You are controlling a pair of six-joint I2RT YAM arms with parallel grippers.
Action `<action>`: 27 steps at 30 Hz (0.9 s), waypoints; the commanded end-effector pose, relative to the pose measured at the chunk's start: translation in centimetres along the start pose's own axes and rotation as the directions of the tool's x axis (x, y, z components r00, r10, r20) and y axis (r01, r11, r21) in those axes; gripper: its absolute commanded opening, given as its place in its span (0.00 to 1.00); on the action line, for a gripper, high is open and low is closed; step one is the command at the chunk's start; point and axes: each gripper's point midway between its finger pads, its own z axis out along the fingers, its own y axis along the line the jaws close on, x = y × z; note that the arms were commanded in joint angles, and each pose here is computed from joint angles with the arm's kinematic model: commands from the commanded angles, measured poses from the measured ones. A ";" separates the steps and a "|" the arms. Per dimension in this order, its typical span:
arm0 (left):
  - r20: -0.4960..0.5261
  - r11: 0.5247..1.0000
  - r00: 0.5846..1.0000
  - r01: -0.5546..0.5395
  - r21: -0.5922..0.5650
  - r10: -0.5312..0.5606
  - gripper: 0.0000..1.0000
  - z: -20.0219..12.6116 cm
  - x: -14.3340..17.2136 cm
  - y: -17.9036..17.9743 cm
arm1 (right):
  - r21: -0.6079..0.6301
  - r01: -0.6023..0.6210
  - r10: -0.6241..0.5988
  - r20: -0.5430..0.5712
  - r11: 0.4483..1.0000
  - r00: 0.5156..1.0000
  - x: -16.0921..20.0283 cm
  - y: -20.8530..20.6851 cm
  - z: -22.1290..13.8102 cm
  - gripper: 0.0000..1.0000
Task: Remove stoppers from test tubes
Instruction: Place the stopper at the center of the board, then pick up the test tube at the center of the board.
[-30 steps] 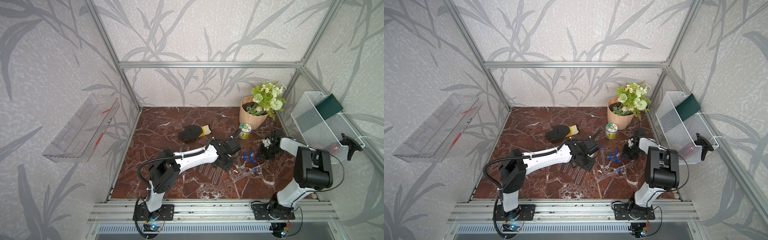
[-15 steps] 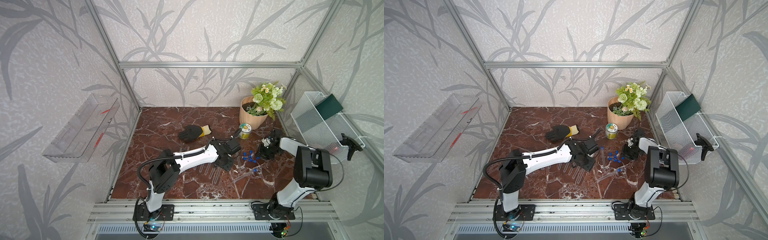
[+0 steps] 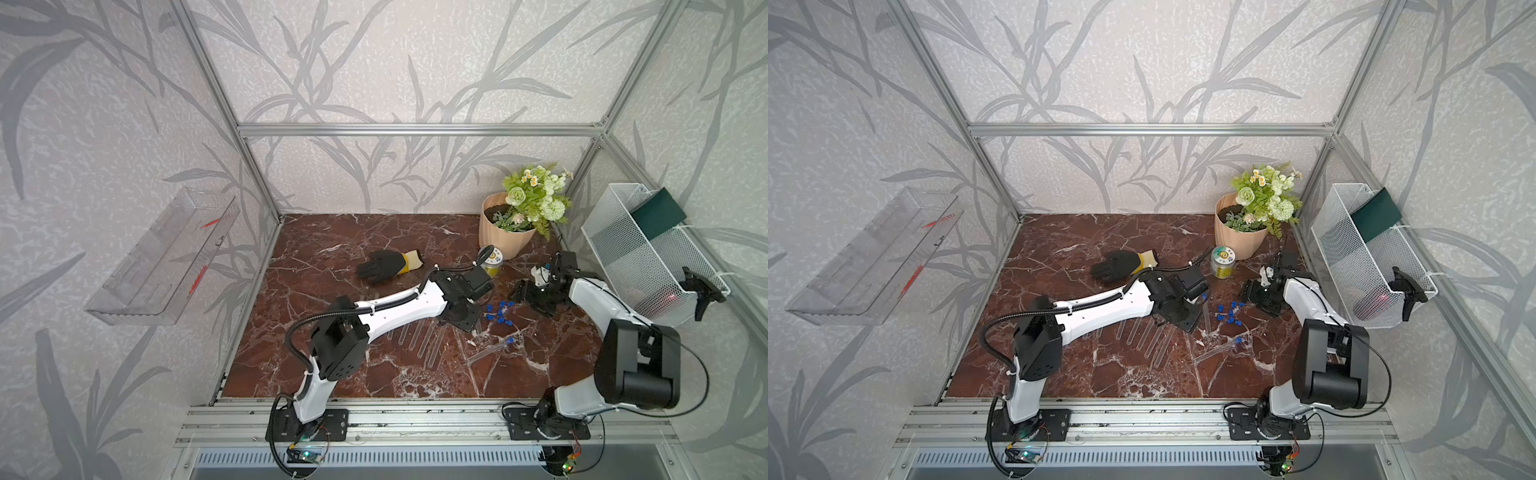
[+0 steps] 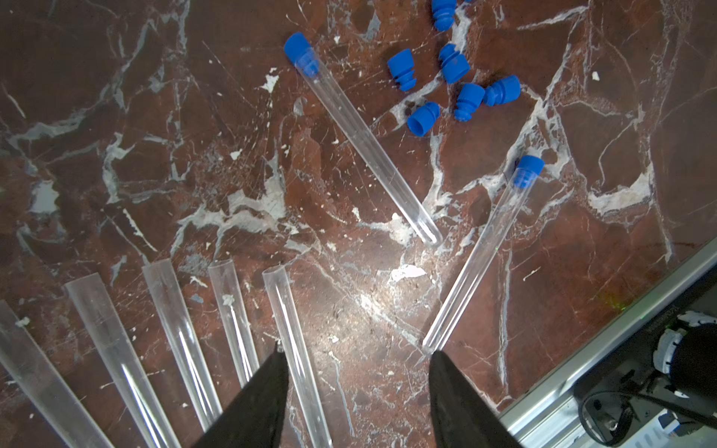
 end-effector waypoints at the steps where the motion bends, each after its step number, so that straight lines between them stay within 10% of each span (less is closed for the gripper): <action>1: -0.022 0.999 0.999 0.029 -0.045 -0.030 0.59 0.9 -0.2 0.3 | -0.036 -0.014 0.014 0.011 0.999 1.000 1.3 1.0 -2.2 0.85; 27: 0.030 0.987 0.995 0.102 -0.122 -0.099 0.58 8.5 -5.1 -0.4 | -0.044 -0.005 0.006 0.027 0.999 1.000 5.2 2.0 -5.9 0.94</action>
